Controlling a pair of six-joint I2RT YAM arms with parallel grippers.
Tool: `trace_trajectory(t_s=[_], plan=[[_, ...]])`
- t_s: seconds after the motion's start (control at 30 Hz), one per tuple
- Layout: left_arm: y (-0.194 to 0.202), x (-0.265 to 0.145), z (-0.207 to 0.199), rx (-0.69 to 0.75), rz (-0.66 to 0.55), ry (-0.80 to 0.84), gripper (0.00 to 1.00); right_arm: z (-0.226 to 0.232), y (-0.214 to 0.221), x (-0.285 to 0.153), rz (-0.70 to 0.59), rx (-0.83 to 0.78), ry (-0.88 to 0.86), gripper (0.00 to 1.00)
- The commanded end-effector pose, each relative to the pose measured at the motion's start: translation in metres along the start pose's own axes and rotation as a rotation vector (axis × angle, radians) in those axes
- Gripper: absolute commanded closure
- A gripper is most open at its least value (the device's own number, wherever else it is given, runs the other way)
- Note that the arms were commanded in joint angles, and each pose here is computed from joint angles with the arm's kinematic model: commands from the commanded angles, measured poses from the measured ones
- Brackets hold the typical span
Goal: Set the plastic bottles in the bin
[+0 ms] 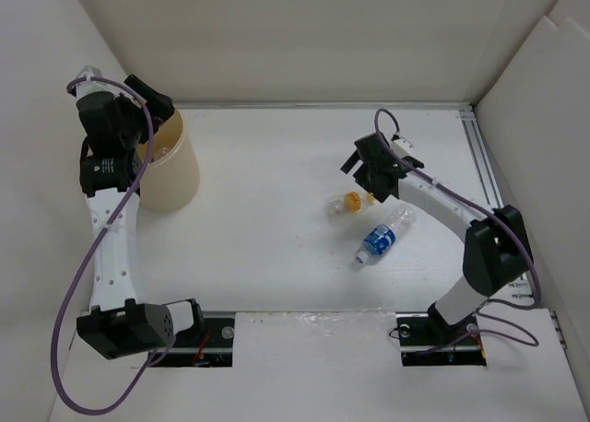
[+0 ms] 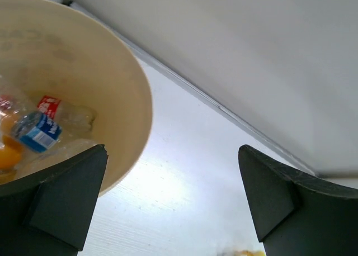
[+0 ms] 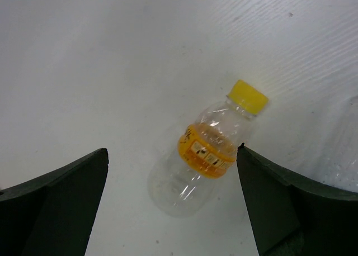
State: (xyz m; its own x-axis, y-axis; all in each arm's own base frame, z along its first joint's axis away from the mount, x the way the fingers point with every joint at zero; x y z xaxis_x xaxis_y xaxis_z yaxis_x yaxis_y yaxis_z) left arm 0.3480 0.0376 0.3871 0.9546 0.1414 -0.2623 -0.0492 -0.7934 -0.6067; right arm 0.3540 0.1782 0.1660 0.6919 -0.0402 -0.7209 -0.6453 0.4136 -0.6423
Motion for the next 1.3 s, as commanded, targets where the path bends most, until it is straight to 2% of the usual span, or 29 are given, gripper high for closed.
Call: trace_trajectory(t_s=[0.0,0.2,0.4,0.53,0.6,0.67,0.77,0.9,0.93,1.03,1.07,1.13,1.17,1.2,1.27], plan=[[0.006,-0.013,-0.027,0.096,0.084,0.178,0.00,-0.003,0.002,0.013,0.034,0.097,0.047,0.00],[0.019,-0.017,-0.048,0.152,0.177,0.316,0.00,-0.012,0.023,0.043,0.093,0.133,0.094,0.00],[0.041,-0.010,-0.056,0.160,0.259,0.362,0.00,-0.020,0.046,0.064,0.152,0.165,0.146,0.01],[0.048,-0.007,-0.055,0.157,0.307,0.380,0.00,-0.025,0.068,0.083,0.210,0.175,0.174,0.06],[0.057,0.000,-0.056,0.145,0.344,0.390,0.00,-0.024,0.073,0.090,0.218,0.176,0.169,0.27],[0.068,0.005,-0.061,0.169,0.365,0.377,0.00,-0.019,0.069,0.092,0.203,0.184,0.149,0.42],[0.094,0.014,-0.068,0.160,0.456,0.408,0.00,-0.003,0.053,0.092,0.168,0.185,0.100,0.97],[0.129,0.018,-0.073,0.173,0.551,0.429,0.00,0.023,0.011,0.081,0.090,0.148,0.020,1.00],[0.148,0.014,-0.079,0.192,0.605,0.455,0.00,0.027,0.002,0.079,0.065,0.126,0.011,1.00],[0.177,0.008,-0.083,0.208,0.707,0.510,0.00,0.057,-0.043,0.047,-0.062,0.010,-0.115,1.00],[0.182,0.005,-0.084,0.209,0.729,0.528,0.00,0.064,-0.047,0.038,-0.088,-0.094,-0.166,1.00],[0.189,-0.003,-0.084,0.202,0.791,0.579,0.00,0.090,-0.075,0.007,-0.195,-0.132,-0.351,1.00],[0.192,-0.005,-0.083,0.208,0.813,0.604,0.00,0.107,-0.069,-0.009,-0.166,-0.178,-0.510,1.00],[0.195,-0.008,-0.083,0.205,0.837,0.625,0.00,0.113,-0.080,-0.015,-0.217,-0.198,-0.626,1.00],[0.199,-0.016,-0.082,0.206,0.868,0.684,0.00,0.131,-0.082,-0.038,-0.217,-0.228,-0.826,1.00]])
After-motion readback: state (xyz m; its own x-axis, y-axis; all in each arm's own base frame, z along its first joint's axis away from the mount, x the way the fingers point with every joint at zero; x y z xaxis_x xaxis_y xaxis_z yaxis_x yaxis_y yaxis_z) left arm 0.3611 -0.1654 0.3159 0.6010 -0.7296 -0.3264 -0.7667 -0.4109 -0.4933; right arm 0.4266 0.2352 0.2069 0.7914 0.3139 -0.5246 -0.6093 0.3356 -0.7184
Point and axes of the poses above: each gripper's point midway between its finger pads, its own x axis out along the fingers, its own z axis along the line the jaws close on, y = z × x, the point moved 4 cm from there along -x, back along the fingers, and after that the axes turned 15 degrees about -x, right-handed, at the moved point
